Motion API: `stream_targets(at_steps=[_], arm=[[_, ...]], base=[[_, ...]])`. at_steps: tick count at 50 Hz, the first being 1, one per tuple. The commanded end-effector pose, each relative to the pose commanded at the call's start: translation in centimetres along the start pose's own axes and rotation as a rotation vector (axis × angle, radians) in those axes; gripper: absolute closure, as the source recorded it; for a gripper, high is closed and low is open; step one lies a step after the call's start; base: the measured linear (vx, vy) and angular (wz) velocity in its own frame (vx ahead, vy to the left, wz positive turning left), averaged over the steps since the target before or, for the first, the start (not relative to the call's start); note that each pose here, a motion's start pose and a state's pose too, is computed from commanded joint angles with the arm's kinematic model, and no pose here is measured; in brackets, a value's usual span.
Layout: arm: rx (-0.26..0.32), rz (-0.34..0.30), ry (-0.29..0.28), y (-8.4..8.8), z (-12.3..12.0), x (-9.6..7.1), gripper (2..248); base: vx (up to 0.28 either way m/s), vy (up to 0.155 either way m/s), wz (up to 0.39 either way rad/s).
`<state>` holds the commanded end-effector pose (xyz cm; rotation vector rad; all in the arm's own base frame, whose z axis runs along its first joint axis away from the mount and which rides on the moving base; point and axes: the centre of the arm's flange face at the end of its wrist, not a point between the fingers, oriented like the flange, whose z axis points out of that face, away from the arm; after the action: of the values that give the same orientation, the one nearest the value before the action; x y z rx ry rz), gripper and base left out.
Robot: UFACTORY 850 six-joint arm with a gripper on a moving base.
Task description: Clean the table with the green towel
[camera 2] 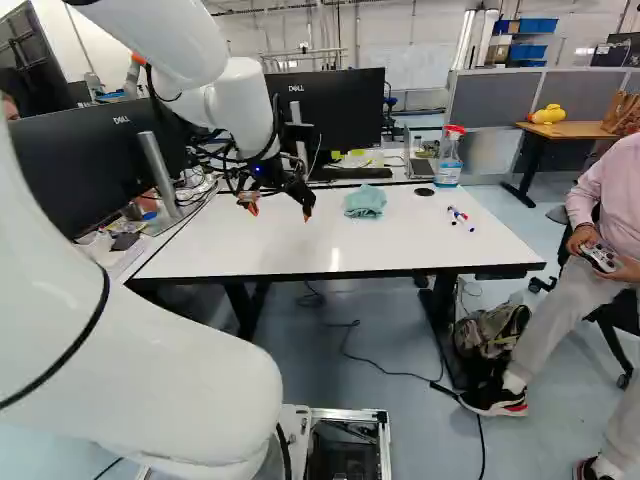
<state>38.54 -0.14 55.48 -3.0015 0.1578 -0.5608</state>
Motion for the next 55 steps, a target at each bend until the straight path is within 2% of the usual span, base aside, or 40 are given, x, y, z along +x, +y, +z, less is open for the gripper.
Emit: stream_targets(at_steps=[28,55], arm=[[-0.003,-0.002,0.025,0.1,0.6,-0.3,3],[-0.013,-0.009,0.098,0.4,2.5,-1.2,3]], base=[[0.0,0.0,0.0],[0.0,0.0,0.0]])
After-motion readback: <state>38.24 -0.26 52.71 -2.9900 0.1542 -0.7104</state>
